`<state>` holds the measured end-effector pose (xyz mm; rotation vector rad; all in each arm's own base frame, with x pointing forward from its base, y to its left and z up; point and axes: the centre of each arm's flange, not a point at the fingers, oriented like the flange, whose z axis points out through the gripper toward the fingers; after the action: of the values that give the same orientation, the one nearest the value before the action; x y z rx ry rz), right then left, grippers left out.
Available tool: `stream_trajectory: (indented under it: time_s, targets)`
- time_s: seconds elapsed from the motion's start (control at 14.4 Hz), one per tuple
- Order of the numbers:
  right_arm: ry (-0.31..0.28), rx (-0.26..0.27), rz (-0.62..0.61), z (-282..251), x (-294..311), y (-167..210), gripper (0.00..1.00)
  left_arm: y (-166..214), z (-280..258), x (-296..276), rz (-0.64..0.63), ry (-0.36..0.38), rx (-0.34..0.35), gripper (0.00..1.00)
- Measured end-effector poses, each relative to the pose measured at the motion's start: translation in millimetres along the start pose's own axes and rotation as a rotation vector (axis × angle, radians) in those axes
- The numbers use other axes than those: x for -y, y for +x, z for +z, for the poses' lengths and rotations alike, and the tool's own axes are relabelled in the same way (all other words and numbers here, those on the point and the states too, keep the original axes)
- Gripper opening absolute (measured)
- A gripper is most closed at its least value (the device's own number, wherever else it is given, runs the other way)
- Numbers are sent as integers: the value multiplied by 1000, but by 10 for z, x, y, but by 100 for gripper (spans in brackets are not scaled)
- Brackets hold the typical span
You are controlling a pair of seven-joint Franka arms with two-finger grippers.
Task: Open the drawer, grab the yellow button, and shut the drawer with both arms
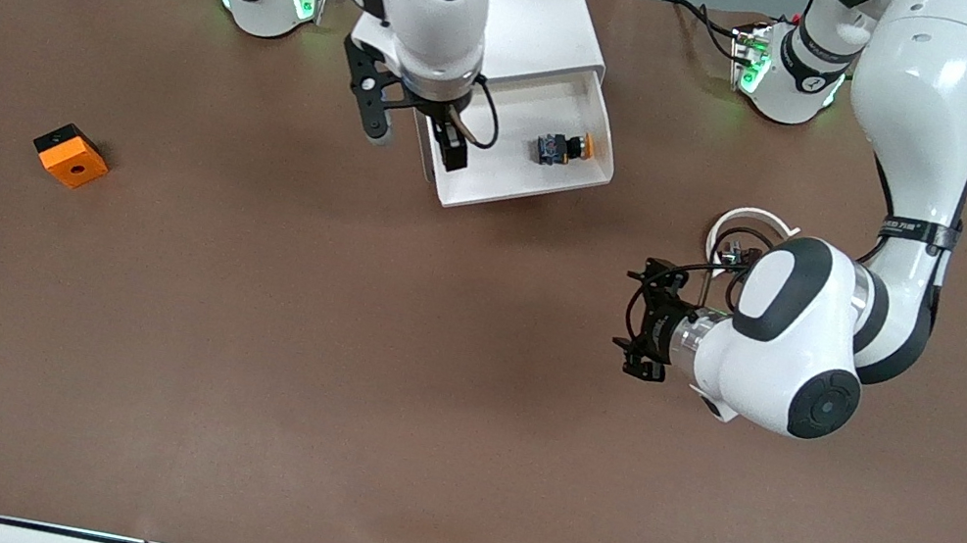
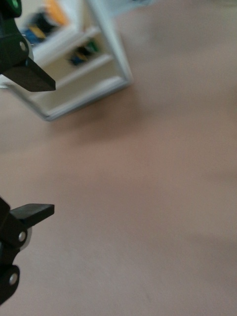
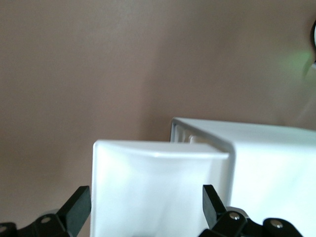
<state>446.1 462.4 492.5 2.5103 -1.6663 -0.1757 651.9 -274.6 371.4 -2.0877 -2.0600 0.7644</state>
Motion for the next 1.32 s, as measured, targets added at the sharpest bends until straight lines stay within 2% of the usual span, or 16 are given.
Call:
stream_trajectory:
  time_s: [0.21,0.63,0.9,1.32]
  targets:
    - [28,8,37,95,107,-352,100,21,-145,76,180,-47,-126,100]
    - [87,39,85,355,177,-847,100,205,-712,291,602,-95,-265,100]
    - [88,63,95,614,178,-1138,100,416,-1021,464,811,-59,-321,100]
    - [61,64,79,810,172,-1270,100,712,-1521,748,1068,-62,-339,100]
